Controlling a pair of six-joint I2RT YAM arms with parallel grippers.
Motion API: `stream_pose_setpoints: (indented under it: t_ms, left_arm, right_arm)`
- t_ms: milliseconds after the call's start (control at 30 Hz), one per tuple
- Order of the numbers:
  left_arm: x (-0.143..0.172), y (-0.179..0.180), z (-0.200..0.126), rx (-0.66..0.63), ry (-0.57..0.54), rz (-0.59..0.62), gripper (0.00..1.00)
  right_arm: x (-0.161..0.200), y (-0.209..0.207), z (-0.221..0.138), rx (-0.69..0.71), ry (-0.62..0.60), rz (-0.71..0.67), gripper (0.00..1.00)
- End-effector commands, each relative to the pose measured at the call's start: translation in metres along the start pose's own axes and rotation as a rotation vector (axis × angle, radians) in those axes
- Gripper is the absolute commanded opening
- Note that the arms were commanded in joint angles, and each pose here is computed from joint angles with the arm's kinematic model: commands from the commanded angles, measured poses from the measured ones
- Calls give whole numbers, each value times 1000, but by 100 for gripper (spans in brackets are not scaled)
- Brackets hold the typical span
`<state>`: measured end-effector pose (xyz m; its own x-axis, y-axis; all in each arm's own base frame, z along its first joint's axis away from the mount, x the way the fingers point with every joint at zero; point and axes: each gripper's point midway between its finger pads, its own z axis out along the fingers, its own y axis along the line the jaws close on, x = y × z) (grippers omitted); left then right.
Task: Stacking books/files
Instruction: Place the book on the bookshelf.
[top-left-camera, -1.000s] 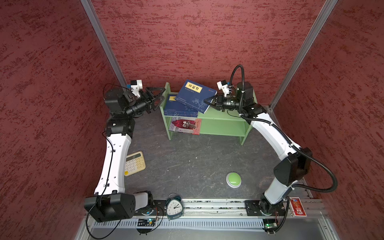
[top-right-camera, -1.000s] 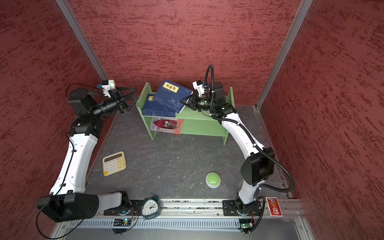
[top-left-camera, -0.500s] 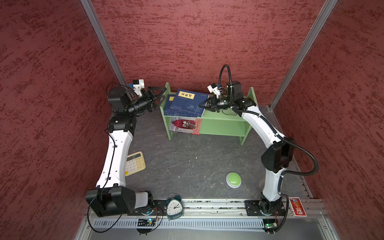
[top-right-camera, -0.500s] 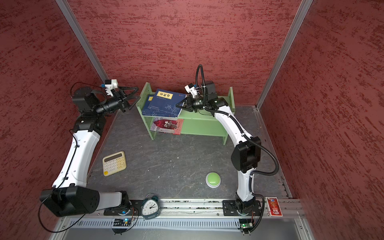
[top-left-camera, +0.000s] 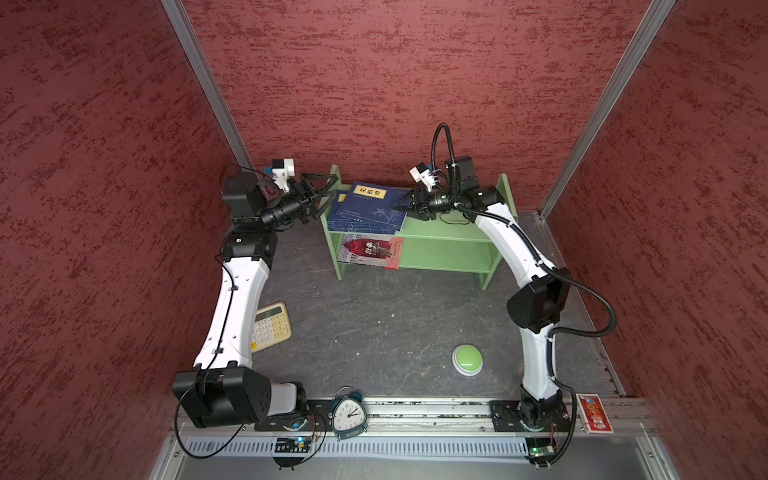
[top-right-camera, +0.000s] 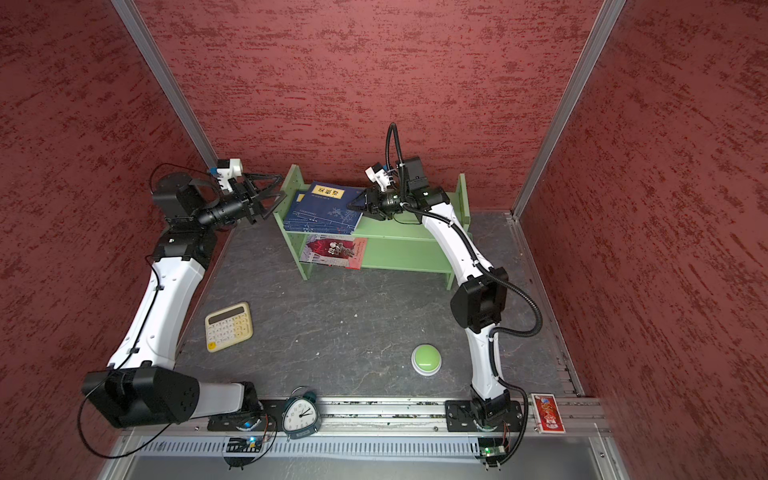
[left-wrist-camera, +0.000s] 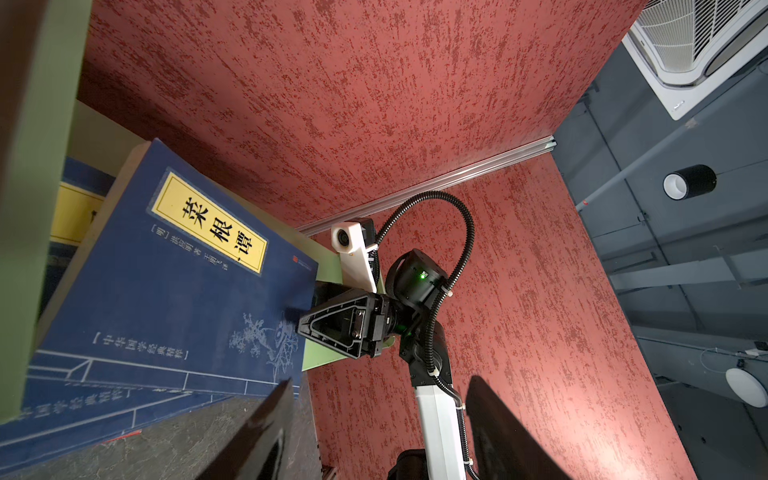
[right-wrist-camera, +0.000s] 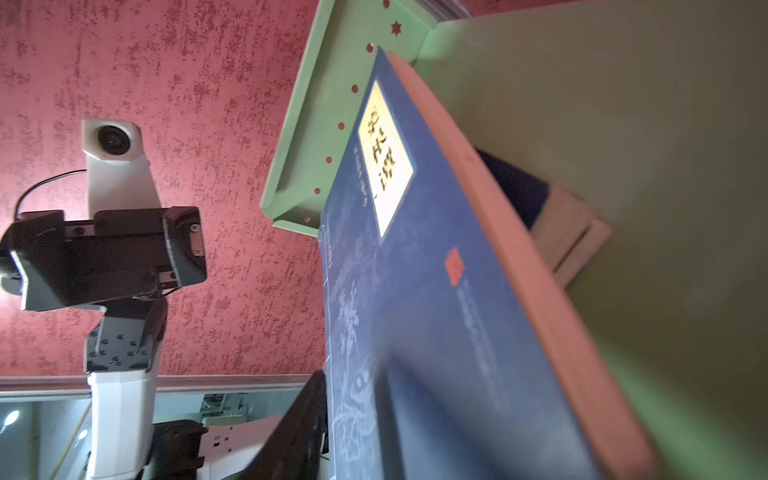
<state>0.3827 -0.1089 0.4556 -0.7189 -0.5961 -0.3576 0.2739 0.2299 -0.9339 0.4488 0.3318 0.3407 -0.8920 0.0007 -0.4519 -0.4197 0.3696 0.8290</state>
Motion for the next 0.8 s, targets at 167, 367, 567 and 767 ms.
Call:
stream_pose_setpoints:
  t_ms: [167, 367, 567, 767]
  left_arm:
    - [3, -5, 2, 25, 10, 23, 66]
    - [2, -5, 3, 32, 10, 22, 66]
    - [3, -6, 5, 37, 21, 25, 66]
    - [5, -7, 5, 39, 25, 23, 67]
  right_arm:
    - [-24, -9, -21, 153, -167, 33, 52]
    - [-25, 7, -34, 113, -246, 46, 52]
    - [-22, 18, -38, 61, -275, 64, 50]
    - [-22, 12, -35, 56, -275, 81, 47]
